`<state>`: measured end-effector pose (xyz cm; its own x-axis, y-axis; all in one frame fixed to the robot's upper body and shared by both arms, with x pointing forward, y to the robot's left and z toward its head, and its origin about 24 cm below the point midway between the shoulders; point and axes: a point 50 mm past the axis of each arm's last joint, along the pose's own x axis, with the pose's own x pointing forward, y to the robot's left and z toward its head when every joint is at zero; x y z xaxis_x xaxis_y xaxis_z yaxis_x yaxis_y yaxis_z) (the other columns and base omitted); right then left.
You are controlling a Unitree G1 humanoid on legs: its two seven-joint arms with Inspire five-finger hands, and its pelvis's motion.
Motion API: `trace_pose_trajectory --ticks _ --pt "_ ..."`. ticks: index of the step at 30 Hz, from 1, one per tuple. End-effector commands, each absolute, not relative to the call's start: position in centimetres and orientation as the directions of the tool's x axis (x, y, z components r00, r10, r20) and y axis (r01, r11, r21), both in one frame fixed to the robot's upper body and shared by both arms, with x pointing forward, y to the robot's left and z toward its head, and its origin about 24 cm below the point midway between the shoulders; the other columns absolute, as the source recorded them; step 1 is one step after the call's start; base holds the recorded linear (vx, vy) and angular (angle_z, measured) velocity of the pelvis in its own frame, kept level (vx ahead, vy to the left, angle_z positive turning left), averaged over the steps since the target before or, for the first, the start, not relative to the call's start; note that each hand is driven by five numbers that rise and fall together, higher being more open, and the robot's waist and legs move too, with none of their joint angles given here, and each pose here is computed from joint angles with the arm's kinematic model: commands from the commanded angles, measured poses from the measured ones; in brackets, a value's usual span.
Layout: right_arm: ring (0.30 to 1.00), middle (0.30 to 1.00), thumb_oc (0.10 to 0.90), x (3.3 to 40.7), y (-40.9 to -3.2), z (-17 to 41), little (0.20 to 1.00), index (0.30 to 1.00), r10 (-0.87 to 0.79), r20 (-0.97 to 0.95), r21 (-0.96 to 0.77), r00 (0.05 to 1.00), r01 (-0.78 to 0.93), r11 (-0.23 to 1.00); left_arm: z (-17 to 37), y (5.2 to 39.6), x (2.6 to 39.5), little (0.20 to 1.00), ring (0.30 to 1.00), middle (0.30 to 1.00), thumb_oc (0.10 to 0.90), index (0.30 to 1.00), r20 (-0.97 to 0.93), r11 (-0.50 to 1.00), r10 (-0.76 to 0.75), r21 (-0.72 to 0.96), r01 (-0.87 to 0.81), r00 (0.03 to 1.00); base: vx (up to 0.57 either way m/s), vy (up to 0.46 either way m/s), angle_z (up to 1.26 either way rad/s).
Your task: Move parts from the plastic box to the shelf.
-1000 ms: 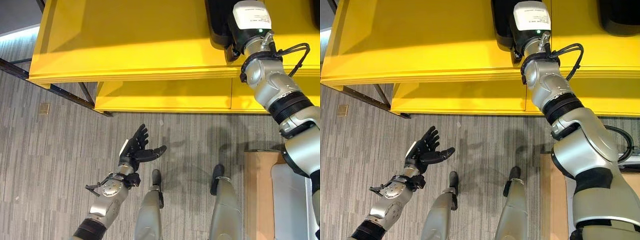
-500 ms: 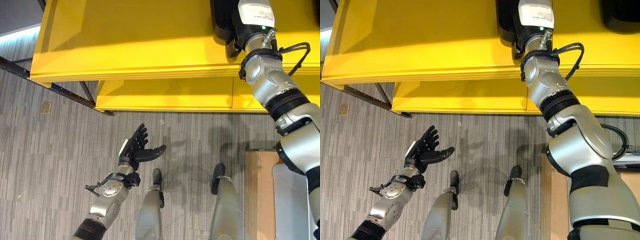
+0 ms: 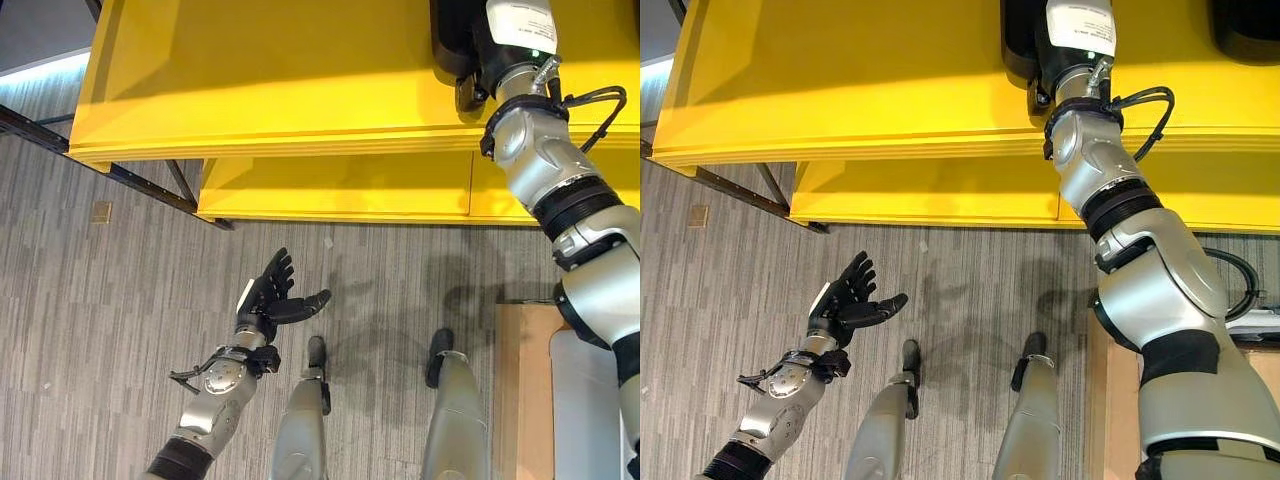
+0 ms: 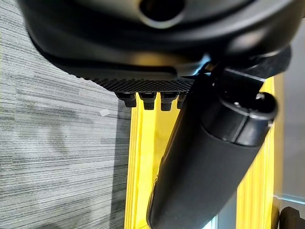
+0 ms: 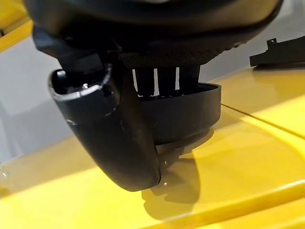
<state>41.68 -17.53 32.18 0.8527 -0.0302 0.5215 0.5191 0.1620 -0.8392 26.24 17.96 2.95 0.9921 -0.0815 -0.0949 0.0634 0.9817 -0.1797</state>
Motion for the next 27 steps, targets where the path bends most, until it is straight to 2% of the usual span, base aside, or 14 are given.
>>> trace_pose_trajectory --ticks 1,2,3,4,16,27 --pt "0.300 0.300 0.400 39.4 -18.1 40.6 0.300 0.300 -0.087 0.712 -0.685 0.697 0.716 0.133 6.7 18.5 26.7 1.000 1.000 1.000 0.900 1.000 0.102 0.978 -0.099 -0.173 0.115 0.990 0.00 0.000 0.00" --pt "0.649 0.649 0.649 39.5 -18.1 40.5 0.649 0.649 -0.081 0.707 -0.692 0.702 0.711 0.126 6.7 18.5 26.7 1.000 1.000 1.000 0.900 1.000 0.100 0.979 -0.096 -0.172 0.112 0.990 0.00 0.000 0.00" --pt "0.855 0.855 0.796 39.4 -17.9 40.5 0.855 0.855 -0.070 0.709 -0.693 0.701 0.712 0.116 6.7 18.5 26.8 1.000 1.000 1.000 0.900 1.000 0.100 0.978 -0.096 -0.173 0.113 0.990 0.00 0.000 0.00" --pt "1.000 1.000 0.900 39.4 -17.9 40.6 1.000 1.000 -0.070 0.709 -0.693 0.701 0.712 0.116 6.7 18.5 26.8 1.000 1.000 1.000 0.900 1.000 0.100 0.978 -0.096 -0.173 0.113 0.990 0.00 0.000 0.00" --pt "1.000 1.000 0.900 39.2 -17.6 41.0 1.000 1.000 -0.019 0.713 -0.699 0.700 0.713 0.046 6.5 18.7 26.7 1.000 1.000 1.000 0.900 1.000 0.096 0.978 -0.094 -0.176 0.110 0.991 0.00 0.000 0.00" --pt "1.000 1.000 0.900 38.3 -15.8 42.4 1.000 1.000 0.111 0.709 -0.701 0.696 0.714 -0.004 6.4 19.2 26.6 1.000 1.000 1.000 0.900 1.000 0.092 0.978 -0.084 -0.185 0.100 0.992 0.00 0.000 0.00"
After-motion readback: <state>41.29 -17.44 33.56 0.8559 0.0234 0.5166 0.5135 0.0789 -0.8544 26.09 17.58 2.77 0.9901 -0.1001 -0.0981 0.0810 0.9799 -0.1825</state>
